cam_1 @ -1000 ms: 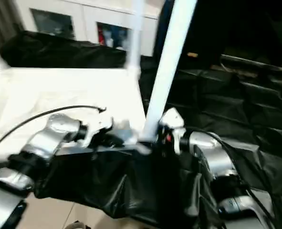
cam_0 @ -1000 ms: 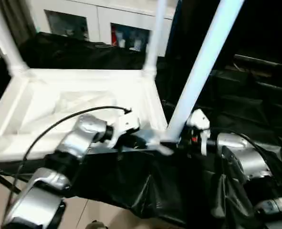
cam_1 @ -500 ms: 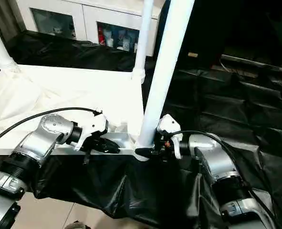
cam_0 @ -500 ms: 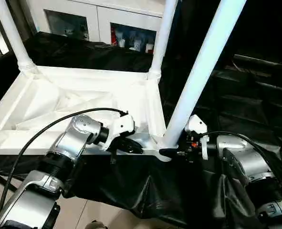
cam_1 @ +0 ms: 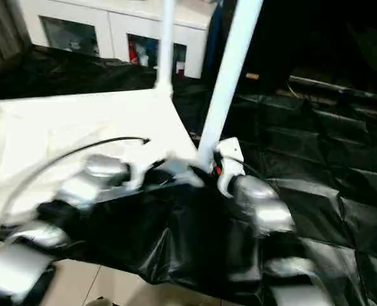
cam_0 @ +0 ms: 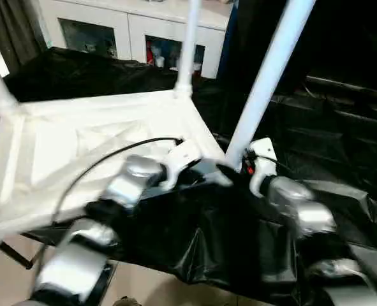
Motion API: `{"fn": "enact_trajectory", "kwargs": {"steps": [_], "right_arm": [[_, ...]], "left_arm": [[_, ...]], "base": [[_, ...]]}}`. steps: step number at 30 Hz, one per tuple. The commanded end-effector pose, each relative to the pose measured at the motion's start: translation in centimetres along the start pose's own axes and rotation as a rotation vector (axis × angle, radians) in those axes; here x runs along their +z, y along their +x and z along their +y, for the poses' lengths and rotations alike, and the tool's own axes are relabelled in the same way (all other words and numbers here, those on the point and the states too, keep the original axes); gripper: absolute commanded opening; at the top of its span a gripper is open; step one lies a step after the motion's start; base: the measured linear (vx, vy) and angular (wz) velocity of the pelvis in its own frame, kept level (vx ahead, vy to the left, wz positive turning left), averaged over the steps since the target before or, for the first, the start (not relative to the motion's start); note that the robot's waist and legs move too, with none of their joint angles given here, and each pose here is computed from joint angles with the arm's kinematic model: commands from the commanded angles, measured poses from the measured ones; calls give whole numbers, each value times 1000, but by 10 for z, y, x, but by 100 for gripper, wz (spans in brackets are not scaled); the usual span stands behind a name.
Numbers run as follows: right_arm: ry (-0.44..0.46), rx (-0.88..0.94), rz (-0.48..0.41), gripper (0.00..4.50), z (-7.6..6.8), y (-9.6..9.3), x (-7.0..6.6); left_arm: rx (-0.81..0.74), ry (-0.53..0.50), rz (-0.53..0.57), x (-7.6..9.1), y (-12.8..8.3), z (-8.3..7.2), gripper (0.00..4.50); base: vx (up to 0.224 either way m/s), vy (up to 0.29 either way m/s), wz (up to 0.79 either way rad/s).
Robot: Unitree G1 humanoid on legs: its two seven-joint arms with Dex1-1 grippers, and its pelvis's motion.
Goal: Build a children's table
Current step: Rotate leg to tighten
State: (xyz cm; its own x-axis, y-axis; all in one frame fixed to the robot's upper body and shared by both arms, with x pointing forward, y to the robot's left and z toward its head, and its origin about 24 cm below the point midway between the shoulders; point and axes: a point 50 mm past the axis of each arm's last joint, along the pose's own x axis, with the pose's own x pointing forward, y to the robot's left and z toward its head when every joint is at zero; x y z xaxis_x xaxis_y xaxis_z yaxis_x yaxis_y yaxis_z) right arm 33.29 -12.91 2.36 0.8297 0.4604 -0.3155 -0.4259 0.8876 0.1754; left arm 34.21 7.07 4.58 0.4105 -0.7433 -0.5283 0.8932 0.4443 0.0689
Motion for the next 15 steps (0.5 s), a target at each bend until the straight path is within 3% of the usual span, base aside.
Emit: {"fn": "enact_trajectory", "kwargs": {"steps": [1,3,5,7,11,13,15], "right_arm": [[28,23,102,273,28,12,-27],[-4,45,89,273,34,14,-26],[-16,68,77,329,37,15,-25],[-12,92,54,351,39,14,-22],[-35,183,-4,351,37,10,-12],[-125,317,-16,351,31,-2,-7],[-140,339,-15,351,31,-4,-6]], "left_arm": [[-3,-4,-9,8,17,-13,0],[-6,15,-4,9,17,-13,0],[-8,29,0,9,17,-13,0],[-20,29,2,7,14,-12,0],[-34,36,16,1,9,-8,0],[-83,64,16,-1,2,-6,0],[-93,70,16,-2,1,-6,0]], "base": [[0,0,0],[0,0,0],[0,0,0],[0,0,0],[0,0,0],[0,0,0],[0,0,0]]}}
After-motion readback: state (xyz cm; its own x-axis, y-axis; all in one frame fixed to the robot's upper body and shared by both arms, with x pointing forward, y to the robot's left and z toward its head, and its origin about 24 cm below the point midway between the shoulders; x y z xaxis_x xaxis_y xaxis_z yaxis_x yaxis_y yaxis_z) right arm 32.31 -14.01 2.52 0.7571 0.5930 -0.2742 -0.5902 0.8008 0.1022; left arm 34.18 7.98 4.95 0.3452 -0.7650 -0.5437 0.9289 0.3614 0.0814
